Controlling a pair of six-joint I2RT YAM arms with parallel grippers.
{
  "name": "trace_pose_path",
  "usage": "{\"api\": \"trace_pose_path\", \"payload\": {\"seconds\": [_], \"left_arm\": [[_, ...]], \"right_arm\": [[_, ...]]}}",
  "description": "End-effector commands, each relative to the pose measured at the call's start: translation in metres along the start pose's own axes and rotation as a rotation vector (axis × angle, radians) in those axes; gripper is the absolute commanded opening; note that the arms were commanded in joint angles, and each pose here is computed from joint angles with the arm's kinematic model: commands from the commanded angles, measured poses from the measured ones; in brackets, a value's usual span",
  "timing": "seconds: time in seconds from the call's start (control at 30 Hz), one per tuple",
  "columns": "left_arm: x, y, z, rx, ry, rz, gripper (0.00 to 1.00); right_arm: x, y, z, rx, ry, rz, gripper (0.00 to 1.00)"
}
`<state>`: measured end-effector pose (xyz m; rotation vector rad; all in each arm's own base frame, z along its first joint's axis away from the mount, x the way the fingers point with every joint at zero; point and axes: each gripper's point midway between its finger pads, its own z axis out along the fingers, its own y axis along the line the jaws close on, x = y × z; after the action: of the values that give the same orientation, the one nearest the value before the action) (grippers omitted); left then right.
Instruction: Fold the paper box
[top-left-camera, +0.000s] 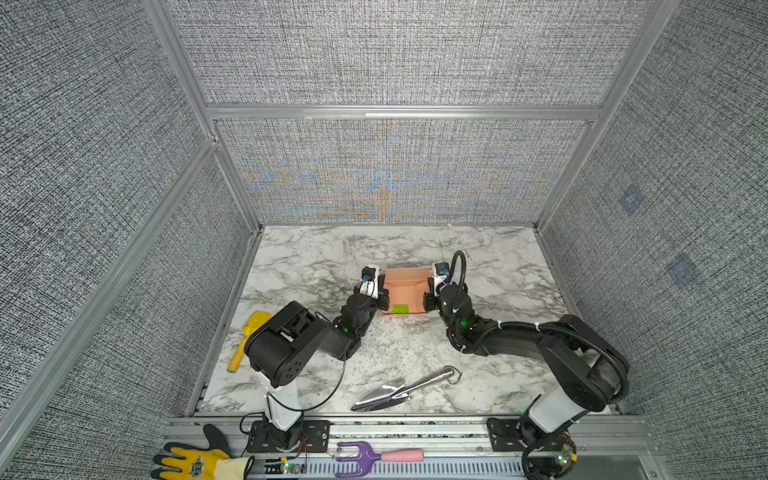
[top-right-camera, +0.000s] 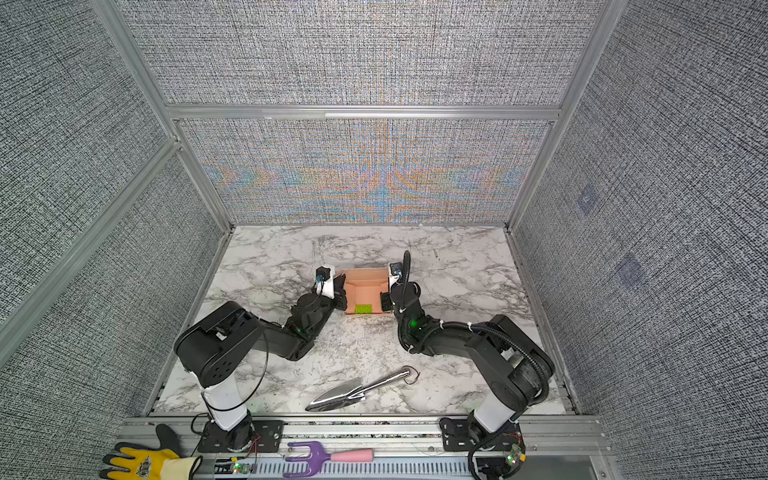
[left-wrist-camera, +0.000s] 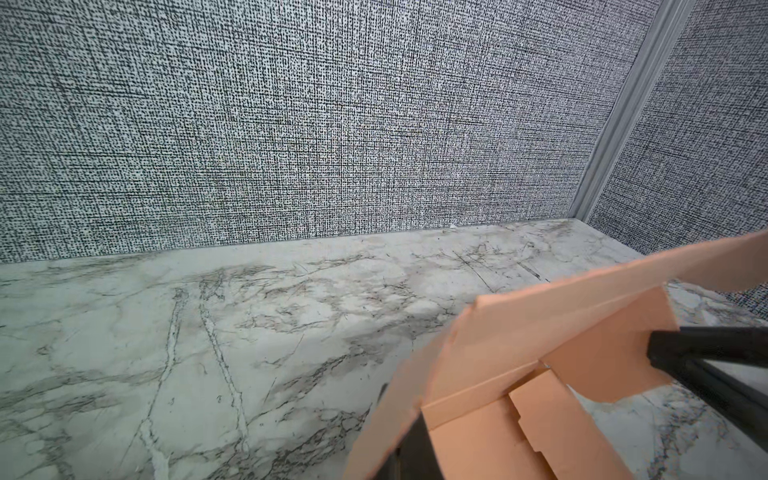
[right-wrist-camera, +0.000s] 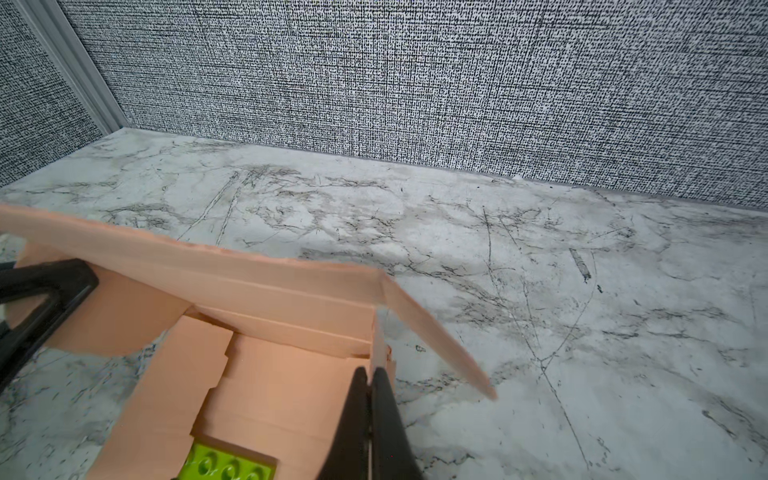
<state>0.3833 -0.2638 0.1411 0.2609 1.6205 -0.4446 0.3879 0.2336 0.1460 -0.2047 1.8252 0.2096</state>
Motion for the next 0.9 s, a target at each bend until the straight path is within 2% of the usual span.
{"api": "trace_pose_path", "payload": {"seconds": [0.0,0.87], "left_arm": [[-0.019,-0.005,0.001,0.020,-0.087,-0.021,0.00],[0.012,-0.013,-0.022,0.059,-0.125,-0.003,0.00]], "right_arm": [[-0.008,0.002,0.000,-0.006,-0.051,0.034,0.00],[0.034,-0.003,-0.018,-0.008,-0.094,0.014,0.00]]}}
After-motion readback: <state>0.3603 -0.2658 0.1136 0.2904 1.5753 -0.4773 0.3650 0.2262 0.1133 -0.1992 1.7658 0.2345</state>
